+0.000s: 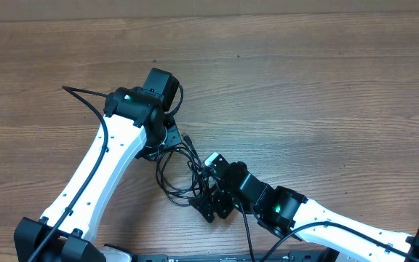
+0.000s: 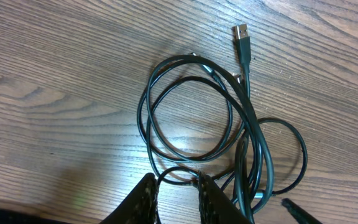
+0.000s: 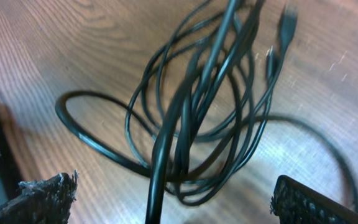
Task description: Untangle cables
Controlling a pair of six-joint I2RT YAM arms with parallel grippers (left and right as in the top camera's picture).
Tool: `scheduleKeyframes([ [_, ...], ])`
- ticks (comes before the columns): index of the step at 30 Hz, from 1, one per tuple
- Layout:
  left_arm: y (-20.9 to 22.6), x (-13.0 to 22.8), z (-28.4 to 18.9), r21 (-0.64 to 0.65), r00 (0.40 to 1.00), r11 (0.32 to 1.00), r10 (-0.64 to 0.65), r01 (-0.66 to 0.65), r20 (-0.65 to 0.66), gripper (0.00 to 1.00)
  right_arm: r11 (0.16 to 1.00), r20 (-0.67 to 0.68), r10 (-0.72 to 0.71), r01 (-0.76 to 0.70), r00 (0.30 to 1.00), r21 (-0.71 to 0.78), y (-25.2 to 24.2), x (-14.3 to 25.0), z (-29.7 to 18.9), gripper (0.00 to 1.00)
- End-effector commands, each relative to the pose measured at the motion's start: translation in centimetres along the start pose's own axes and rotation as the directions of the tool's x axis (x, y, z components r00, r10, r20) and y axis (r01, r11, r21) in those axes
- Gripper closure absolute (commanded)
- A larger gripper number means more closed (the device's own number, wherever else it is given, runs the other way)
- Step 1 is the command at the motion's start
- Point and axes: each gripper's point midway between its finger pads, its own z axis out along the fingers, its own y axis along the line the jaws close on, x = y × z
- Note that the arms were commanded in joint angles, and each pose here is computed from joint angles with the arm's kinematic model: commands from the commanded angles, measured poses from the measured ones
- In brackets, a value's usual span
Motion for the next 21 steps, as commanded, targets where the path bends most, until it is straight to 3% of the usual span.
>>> scheduleKeyframes([
  [1,-0.1,-0.2,0.1,0.003,1.0,1.0,-0.024,0.024,-0.004,0.76,0.994,0.072,-0.104,0.102,0.992,0.038,-0.3,-1.9,-0.1,0.07],
  [3,-0.1,-0.2,0.1,0.001,1.0,1.0,-0.024,0.024,-0.005,0.76,0.994,0.089,-0.105,0.102,0.99,0.035,-0.1,-2.3,-0.1,0.24],
  [8,-0.2,-0.3,0.1,0.005,1.0,1.0,-0.028,0.028,-0.002,0.77,0.994,0.038,-0.101,0.1,0.994,0.045,-0.7,-1.0,1.1,0.25],
  [12,-0.2,-0.3,0.1,0.005,1.0,1.0,-0.027,0.028,-0.002,0.77,0.994,0.01,-0.099,0.099,0.995,0.05,-1.0,-0.2,2.3,0.19],
  [17,-0.2,-0.3,0.1,0.004,1.0,1.0,-0.027,0.027,-0.003,0.77,0.994,0.029,-0.1,0.099,0.995,0.047,-0.9,-0.6,2.7,0.28],
  [18,-0.2,-0.3,0.1,0.004,1.0,1.0,-0.027,0.027,-0.003,0.76,0.994,0.036,-0.101,0.099,0.994,0.046,-0.9,-0.7,2.6,0.34],
  [21,-0.2,-0.3,0.1,0.004,1.0,1.0,-0.027,0.027,-0.003,0.76,0.994,0.045,-0.101,0.1,0.994,0.043,-0.8,-1.0,2.6,0.42],
])
